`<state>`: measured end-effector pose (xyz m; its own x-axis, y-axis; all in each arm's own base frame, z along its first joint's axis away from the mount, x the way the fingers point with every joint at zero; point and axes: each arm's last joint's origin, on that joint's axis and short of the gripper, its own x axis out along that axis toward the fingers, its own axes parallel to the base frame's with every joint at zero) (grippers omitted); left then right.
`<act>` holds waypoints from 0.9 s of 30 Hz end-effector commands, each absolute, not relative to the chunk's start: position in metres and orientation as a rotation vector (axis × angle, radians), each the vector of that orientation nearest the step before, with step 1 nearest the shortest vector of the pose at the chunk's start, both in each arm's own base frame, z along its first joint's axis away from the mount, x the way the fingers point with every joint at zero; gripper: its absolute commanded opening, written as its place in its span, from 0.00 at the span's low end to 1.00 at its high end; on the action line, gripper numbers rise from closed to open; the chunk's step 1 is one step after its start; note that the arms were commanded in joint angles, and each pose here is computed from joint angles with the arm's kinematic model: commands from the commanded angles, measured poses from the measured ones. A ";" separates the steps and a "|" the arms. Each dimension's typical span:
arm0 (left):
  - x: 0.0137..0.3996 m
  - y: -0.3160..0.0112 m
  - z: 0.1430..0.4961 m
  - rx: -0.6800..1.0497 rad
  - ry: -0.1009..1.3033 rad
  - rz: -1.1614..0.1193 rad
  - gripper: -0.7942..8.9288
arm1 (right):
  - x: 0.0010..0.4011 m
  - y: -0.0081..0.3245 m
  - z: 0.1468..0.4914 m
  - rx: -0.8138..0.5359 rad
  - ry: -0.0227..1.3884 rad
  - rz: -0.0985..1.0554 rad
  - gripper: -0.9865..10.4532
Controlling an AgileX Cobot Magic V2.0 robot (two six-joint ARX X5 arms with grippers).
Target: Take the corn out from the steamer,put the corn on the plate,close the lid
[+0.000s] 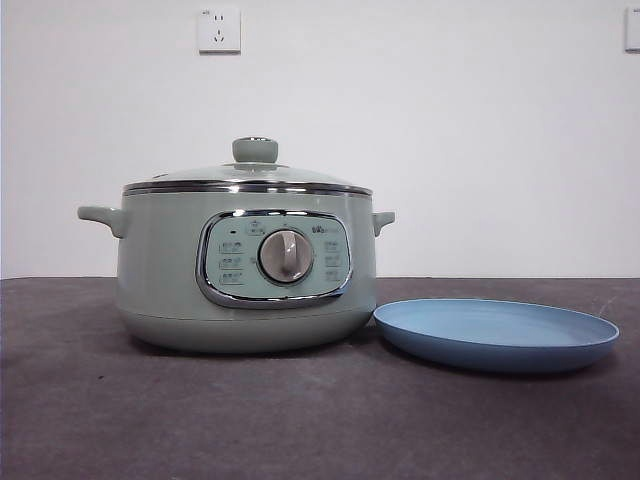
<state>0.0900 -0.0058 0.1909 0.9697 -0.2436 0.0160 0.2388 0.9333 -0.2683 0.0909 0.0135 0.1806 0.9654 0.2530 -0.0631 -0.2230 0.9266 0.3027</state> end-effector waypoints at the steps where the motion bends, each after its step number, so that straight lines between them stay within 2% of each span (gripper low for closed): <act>1: 0.085 -0.006 0.210 -0.311 -0.001 -0.252 0.08 | 0.088 0.013 0.202 0.324 0.061 0.253 0.08; 5: 0.080 -0.007 0.234 -0.312 0.018 -0.269 0.08 | 0.089 0.014 0.229 0.322 0.073 0.281 0.08; 9: 0.079 -0.008 0.261 -0.307 0.053 -0.326 0.08 | 0.095 0.018 0.260 0.300 0.126 0.382 0.08; 20: 0.101 -0.013 0.312 -0.221 0.291 -0.514 0.08 | 0.131 0.030 0.333 0.130 0.431 0.707 0.08; 27: 0.114 -0.015 0.335 -0.195 0.403 -0.607 0.08 | 0.150 0.033 0.358 0.042 0.573 0.774 0.08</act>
<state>0.1140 -0.0150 0.3334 0.7529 -0.5803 -0.3104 0.4895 0.8091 -0.3253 0.1498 0.0325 0.3574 0.5820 0.6683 -0.4633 -0.6151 0.7345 0.2868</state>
